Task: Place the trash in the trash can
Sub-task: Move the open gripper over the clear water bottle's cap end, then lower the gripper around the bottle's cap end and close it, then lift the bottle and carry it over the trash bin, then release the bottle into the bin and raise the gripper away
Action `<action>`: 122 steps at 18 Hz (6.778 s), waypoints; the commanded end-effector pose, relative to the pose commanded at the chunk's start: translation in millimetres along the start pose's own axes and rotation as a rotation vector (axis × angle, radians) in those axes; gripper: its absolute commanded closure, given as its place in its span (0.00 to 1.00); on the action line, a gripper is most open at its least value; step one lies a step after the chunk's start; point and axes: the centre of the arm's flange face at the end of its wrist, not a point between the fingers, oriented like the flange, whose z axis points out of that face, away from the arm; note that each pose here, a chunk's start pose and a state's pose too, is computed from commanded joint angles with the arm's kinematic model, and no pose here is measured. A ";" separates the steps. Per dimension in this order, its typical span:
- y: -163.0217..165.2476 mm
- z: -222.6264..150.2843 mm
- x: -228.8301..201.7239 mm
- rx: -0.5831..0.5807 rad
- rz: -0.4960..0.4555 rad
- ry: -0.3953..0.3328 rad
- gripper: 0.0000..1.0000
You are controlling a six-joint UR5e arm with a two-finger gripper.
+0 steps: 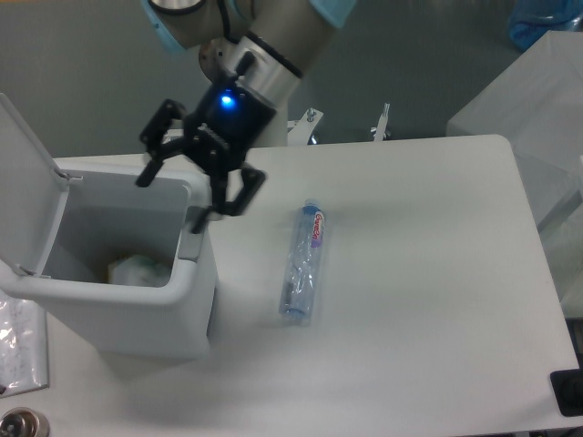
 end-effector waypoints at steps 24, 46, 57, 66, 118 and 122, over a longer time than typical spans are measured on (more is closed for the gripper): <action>171.4 115.7 -92.3 -0.570 -0.204 -0.055 0.00; 222.9 180.6 -89.8 -0.848 -0.247 -0.106 0.00; 214.8 185.2 -95.4 -0.835 -0.236 -0.108 0.51; 155.7 160.0 -105.4 -0.731 -0.189 -0.165 0.52; -79.9 64.1 54.9 0.279 0.016 0.369 0.00; -68.7 65.7 59.7 0.274 0.022 0.367 0.00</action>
